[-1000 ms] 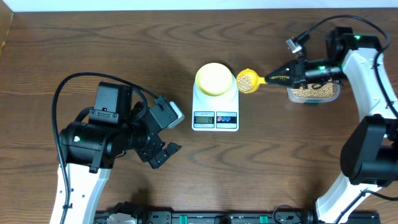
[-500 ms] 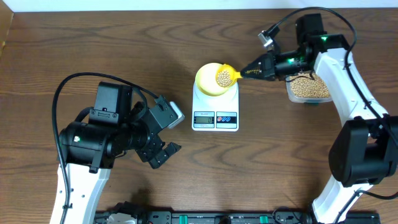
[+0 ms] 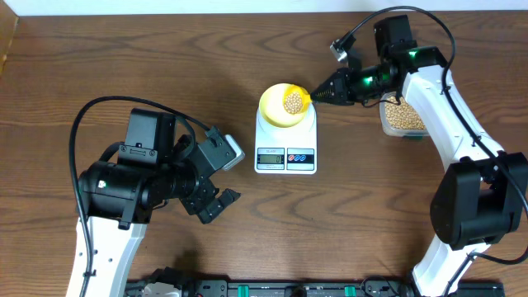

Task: Scoop item into bowl and weigh 50g on scale
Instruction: 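Lift the filled scoop and carry it over the yellow bowl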

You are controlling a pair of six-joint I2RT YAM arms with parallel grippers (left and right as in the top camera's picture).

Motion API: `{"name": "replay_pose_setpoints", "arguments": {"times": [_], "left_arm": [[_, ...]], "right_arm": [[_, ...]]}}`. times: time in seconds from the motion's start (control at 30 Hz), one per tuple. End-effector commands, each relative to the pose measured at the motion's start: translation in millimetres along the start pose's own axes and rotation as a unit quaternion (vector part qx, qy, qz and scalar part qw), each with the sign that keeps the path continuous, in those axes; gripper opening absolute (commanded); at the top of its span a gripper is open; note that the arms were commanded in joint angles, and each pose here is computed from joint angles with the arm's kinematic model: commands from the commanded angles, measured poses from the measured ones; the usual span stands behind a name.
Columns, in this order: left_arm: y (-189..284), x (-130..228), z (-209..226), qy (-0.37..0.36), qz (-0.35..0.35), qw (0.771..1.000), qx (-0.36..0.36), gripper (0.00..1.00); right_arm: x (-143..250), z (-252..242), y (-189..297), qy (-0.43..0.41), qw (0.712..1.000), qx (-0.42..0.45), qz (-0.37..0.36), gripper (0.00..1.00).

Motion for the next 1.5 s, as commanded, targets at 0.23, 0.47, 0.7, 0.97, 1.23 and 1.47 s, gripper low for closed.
{"name": "replay_pose_setpoints", "arguments": {"times": [0.23,0.47,0.7,0.97,1.23,1.47], "left_arm": [[6,-2,-1,-0.012,-0.008,1.000,-0.008,0.99],[6,-2,-1,-0.012,-0.008,1.000,-0.008,0.99],[6,-2,-1,-0.012,-0.008,1.000,-0.008,0.99],[6,-2,-1,-0.012,-0.008,1.000,-0.008,0.99],[6,-2,-1,-0.012,-0.008,1.000,-0.008,0.99],[6,-2,-1,-0.012,-0.008,1.000,-0.008,0.99]], "right_arm": [[-11,5,-18,-0.019,0.999,0.032,-0.015,0.01],[-10,3,-22,-0.012,0.996,0.085,-0.011,0.01],[-14,13,-14,0.039,0.988,0.147,-0.018,0.02],[-6,27,-21,0.101,0.974,0.204,0.019,0.01],[-5,39,-27,0.134,0.971,0.197,0.026,0.01],[-2,47,-26,0.168,0.956,0.235,0.041,0.01]]}}
Point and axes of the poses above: each gripper's point midway between its finger pads, its own y axis back along the fingers, its own z axis along the line the jaws close on, x = y × z, the point moved 10 cm from there along y, back along the fingers, and after that the axes turned 13 degrees about y, right-handed, at the moved point
